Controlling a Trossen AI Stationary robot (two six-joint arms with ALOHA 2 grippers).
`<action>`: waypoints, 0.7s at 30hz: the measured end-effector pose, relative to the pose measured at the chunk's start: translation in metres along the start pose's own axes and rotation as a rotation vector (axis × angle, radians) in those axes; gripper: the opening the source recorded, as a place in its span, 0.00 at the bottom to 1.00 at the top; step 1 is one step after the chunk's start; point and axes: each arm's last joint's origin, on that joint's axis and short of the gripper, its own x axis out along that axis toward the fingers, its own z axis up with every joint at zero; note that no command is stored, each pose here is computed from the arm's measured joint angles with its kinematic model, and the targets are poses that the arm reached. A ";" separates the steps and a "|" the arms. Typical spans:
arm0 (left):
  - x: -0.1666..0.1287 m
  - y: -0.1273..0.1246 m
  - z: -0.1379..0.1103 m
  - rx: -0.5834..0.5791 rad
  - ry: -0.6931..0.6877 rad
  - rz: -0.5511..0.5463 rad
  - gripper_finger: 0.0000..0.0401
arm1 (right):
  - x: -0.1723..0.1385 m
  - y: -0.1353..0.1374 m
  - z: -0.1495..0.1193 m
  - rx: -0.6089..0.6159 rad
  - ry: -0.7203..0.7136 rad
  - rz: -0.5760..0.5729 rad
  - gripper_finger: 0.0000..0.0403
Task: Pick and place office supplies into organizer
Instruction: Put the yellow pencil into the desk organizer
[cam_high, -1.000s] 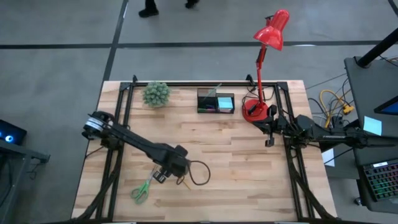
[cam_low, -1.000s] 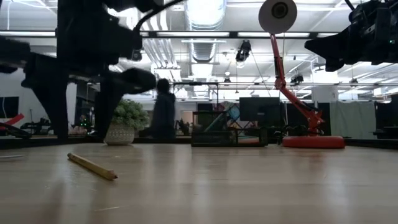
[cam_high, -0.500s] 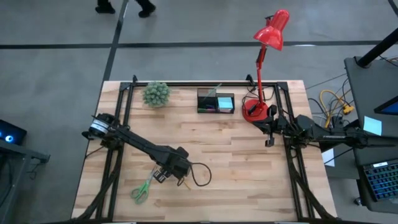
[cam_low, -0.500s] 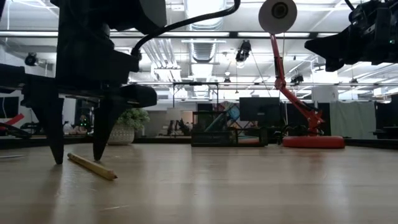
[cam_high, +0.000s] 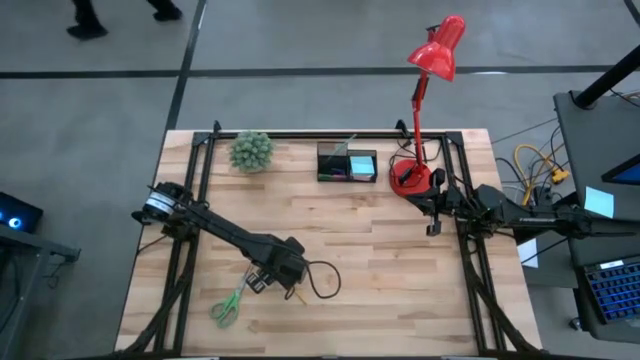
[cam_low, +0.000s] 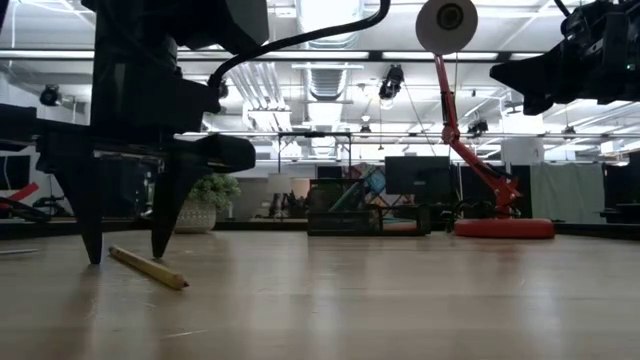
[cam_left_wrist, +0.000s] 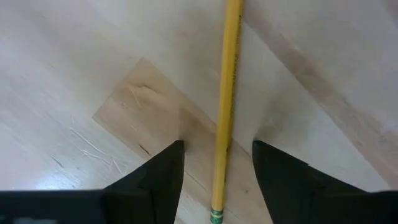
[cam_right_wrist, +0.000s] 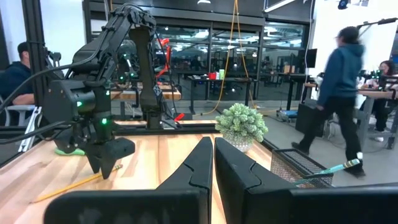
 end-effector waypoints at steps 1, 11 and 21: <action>0.000 0.000 0.000 0.000 -0.001 0.000 0.43 | 0.000 0.000 0.000 0.000 0.000 0.000 0.02; 0.002 0.001 0.002 -0.001 -0.026 -0.006 0.20 | 0.000 0.000 0.000 -0.002 0.000 0.000 0.02; 0.006 0.002 0.002 -0.007 -0.061 -0.004 0.02 | 0.000 0.000 0.000 -0.002 -0.001 0.000 0.02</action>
